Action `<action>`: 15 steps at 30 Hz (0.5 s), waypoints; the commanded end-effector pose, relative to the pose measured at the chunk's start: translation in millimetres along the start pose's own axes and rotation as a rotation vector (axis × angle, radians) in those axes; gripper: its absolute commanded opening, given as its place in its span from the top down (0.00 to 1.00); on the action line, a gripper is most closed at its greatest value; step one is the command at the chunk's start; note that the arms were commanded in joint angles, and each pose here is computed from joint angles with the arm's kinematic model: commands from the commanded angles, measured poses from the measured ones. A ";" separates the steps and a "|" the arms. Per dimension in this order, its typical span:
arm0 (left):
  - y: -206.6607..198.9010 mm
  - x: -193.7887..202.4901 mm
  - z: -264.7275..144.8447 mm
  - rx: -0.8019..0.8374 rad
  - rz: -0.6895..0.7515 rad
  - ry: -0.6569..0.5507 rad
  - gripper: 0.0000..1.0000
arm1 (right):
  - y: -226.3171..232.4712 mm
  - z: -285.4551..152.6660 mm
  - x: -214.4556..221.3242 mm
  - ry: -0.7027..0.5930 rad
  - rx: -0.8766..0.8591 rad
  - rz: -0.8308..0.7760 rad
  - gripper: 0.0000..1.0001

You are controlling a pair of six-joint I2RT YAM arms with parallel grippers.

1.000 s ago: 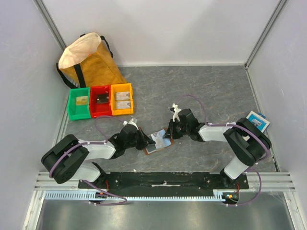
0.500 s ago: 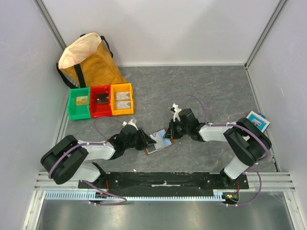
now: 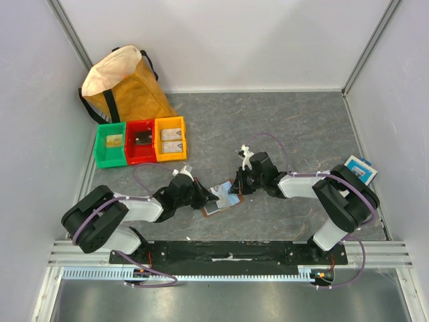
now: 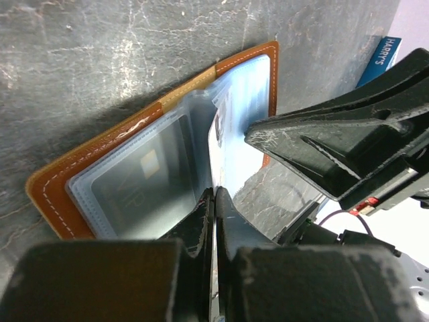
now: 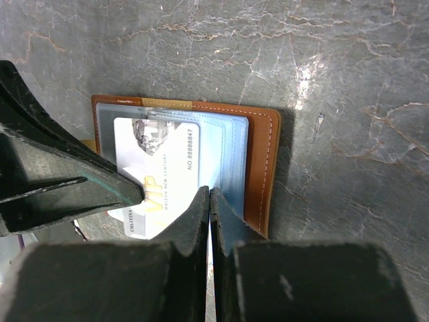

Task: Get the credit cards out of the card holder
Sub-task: Remove the credit card from the card holder.

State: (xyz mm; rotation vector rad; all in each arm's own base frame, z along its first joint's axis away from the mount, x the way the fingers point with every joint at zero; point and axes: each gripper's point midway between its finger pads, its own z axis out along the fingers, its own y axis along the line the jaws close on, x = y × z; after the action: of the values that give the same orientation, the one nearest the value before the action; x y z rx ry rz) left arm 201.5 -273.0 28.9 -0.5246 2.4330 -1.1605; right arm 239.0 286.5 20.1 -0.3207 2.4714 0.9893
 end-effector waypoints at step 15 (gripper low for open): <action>10.8 -21.8 -72.2 -0.110 0.181 -0.146 0.98 | -26.0 -16.0 8.8 0.031 0.131 -0.029 0.93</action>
State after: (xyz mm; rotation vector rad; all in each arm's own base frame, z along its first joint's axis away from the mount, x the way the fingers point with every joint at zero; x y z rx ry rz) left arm 183.0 -230.7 59.3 -0.5046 2.3710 -1.0499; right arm 240.2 281.3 21.3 -0.3215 2.4739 0.9627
